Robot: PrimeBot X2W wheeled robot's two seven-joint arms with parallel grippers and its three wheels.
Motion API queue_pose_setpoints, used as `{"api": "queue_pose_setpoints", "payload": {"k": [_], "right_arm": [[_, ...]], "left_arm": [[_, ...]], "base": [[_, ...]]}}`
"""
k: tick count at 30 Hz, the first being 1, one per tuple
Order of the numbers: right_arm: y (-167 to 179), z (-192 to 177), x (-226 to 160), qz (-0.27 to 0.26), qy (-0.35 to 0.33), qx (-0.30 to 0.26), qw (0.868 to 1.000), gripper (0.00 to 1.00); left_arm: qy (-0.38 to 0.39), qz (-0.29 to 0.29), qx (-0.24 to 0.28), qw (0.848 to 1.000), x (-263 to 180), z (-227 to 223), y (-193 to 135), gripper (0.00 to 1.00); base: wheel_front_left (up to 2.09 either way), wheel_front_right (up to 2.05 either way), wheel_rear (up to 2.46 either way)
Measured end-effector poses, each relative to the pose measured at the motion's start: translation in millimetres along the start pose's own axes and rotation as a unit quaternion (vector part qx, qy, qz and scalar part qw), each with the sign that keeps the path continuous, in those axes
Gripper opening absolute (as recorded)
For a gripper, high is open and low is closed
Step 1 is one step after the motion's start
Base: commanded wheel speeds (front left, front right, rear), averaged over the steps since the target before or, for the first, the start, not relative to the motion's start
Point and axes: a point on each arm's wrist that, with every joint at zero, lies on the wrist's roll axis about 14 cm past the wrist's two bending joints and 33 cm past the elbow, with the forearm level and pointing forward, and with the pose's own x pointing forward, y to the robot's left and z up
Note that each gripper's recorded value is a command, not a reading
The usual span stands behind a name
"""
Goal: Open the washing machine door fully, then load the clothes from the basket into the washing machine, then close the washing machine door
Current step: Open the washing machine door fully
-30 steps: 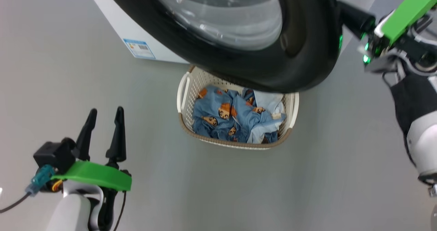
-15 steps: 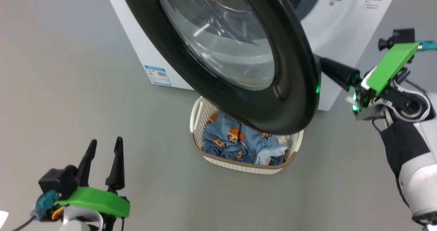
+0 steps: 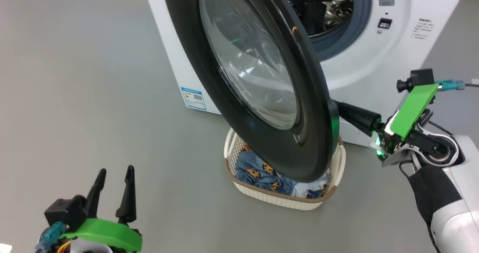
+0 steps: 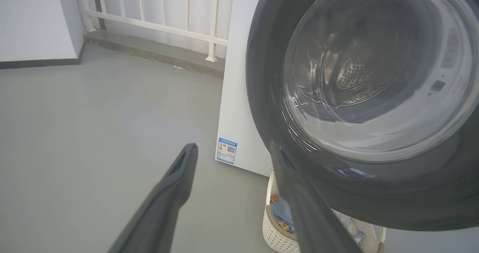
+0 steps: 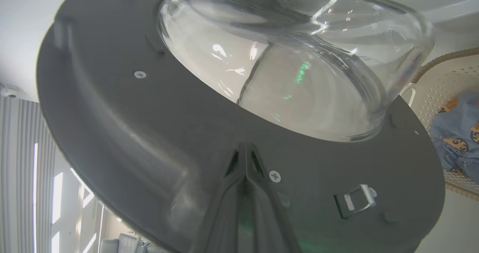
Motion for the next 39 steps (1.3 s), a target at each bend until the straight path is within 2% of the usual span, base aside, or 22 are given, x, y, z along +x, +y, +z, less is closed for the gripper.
{"api": "queue_pose_setpoints", "payload": {"k": [24, 39], "right_arm": [[53, -78, 40, 0.061, 0.12, -0.025, 0.991, 0.0], [53, -76, 29, 0.057, 0.103, -0.033, 0.992, 0.0]], "left_arm": [[-0.03, 0.055, 0.003, 0.998, -46, 18, 35, 1.0], [-0.031, 0.042, 0.002, 0.999, -41, 18, 28, 1.0]], "base": [[0.0, 0.0, 0.0], [0.0, 0.0, 0.0]]}}
